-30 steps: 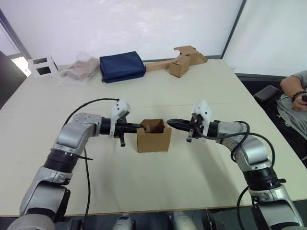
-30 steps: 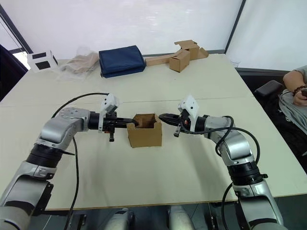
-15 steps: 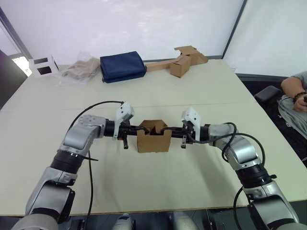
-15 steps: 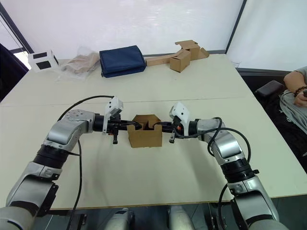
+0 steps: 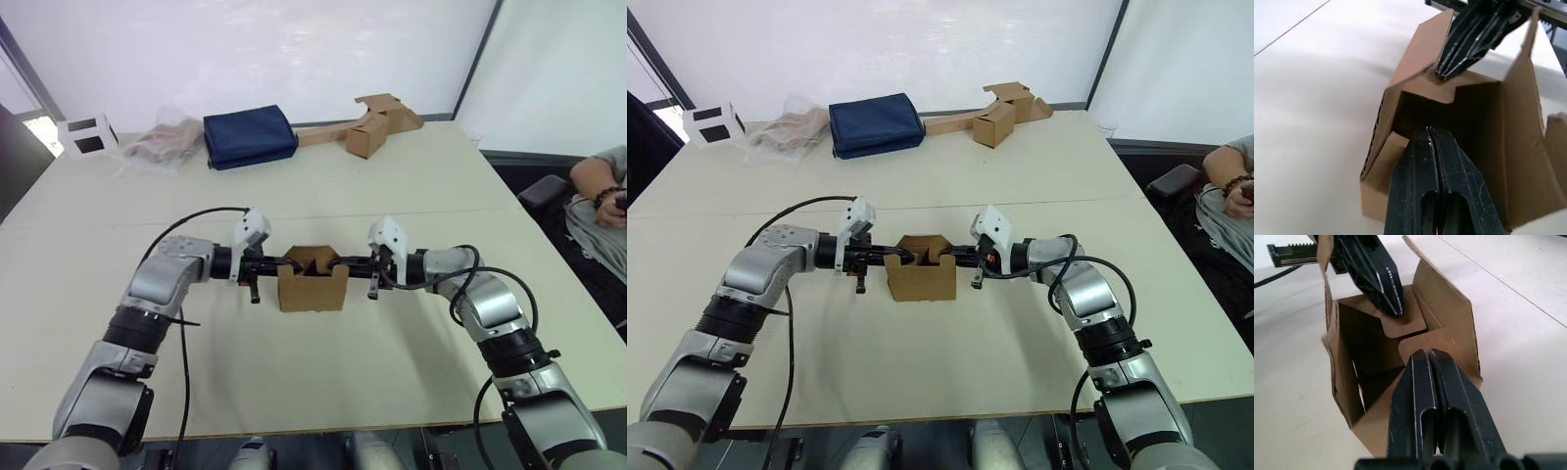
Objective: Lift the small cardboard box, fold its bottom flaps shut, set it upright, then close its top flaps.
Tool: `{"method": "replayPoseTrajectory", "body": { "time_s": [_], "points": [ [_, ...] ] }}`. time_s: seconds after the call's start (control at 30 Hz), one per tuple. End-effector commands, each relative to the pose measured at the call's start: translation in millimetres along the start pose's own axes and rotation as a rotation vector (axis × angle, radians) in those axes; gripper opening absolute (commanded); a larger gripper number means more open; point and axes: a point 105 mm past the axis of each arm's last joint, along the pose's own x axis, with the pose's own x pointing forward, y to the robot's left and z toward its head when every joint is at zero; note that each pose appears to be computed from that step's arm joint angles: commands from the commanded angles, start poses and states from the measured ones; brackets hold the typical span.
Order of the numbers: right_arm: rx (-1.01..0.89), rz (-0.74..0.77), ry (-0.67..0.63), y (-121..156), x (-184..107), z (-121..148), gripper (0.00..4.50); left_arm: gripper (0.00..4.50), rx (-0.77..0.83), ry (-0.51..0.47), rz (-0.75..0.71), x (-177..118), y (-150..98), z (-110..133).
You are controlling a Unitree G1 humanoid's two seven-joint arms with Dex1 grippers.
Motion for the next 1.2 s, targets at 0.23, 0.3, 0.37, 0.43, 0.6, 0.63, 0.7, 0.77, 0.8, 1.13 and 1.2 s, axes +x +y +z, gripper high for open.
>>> {"method": "replayPoseTrajectory", "body": {
  "time_s": [0.23,0.3,0.37,0.43,0.6,0.63,0.7,0.77,0.8,1.13,1.2],
  "points": [
    [-0.028,-0.031,-0.161,7,-26,58,0.00,0.01,-0.021,-0.140,0.025,-38,13,46],
    [-0.036,-0.035,-0.167,10,-31,63,0.00,0.01,-0.016,-0.132,0.061,-42,20,46],
    [-0.042,-0.031,-0.179,15,-35,71,0.00,0.01,-0.009,-0.110,0.109,-44,30,41],
    [-0.051,0.002,-0.184,26,-37,77,0.00,0.01,-0.004,-0.072,0.140,-40,37,30],
    [-0.075,0.100,-0.146,59,-29,80,0.00,0.01,-0.005,-0.019,0.151,-22,45,10],
    [-0.090,0.120,-0.124,68,-24,76,0.00,0.01,-0.006,-0.007,0.151,-16,46,5],
    [-0.123,0.131,-0.094,77,-13,69,0.00,0.01,-0.018,0.007,0.137,-5,47,-3],
    [-0.166,0.090,-0.019,74,-6,54,0.00,0.01,-0.042,0.013,0.098,4,43,-8],
    [-0.200,0.072,0.030,70,-4,44,0.00,0.01,-0.046,0.020,0.072,7,39,-11],
    [-0.231,0.017,0.047,57,11,32,0.00,0.01,-0.052,0.028,0.044,6,36,-16],
    [-0.222,0.005,0.052,53,13,28,0.00,0.01,-0.054,0.025,0.050,5,37,-16]
  ]
}}
